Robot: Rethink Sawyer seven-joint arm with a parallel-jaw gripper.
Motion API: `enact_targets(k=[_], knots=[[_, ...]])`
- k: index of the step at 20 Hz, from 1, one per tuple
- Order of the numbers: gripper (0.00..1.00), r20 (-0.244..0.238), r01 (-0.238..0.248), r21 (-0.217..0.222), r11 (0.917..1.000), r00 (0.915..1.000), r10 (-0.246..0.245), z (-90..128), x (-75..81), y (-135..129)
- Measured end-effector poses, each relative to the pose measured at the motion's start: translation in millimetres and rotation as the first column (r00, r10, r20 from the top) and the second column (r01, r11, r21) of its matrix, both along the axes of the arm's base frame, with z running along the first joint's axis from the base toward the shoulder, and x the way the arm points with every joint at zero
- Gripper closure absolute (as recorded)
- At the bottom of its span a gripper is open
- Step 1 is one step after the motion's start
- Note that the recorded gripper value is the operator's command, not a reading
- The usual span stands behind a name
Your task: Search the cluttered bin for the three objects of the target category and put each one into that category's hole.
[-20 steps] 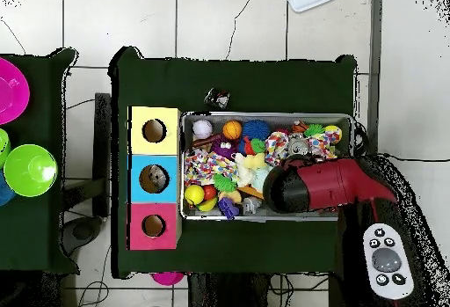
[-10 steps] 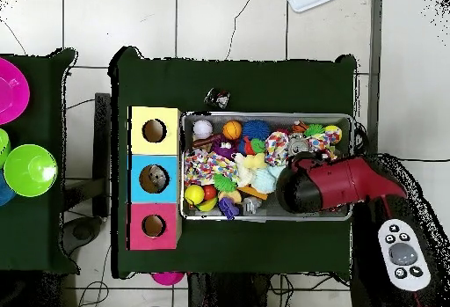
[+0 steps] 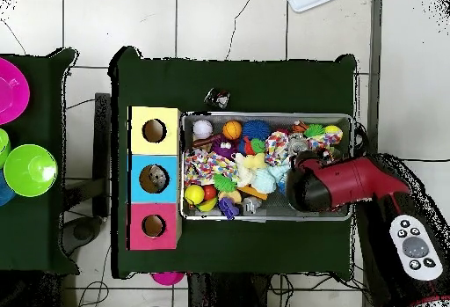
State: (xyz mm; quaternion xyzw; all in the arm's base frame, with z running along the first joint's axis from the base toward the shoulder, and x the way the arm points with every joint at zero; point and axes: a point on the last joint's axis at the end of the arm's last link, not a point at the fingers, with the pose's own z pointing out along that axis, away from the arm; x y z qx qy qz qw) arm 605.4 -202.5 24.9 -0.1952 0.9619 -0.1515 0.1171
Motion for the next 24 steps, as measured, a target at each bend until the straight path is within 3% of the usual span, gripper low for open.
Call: enact_targets(k=[10,18,24], knots=[[0.0,-0.006,-0.138,0.024,0.9901,0.9904,0.138,-14,8.8,2],[0.0,-0.001,-0.232,0.016,0.9725,0.9726,0.232,-15,14.6,-14],[0.0,-0.01,-0.307,-0.003,0.9517,0.9517,0.307,-18,14.1,-23]])
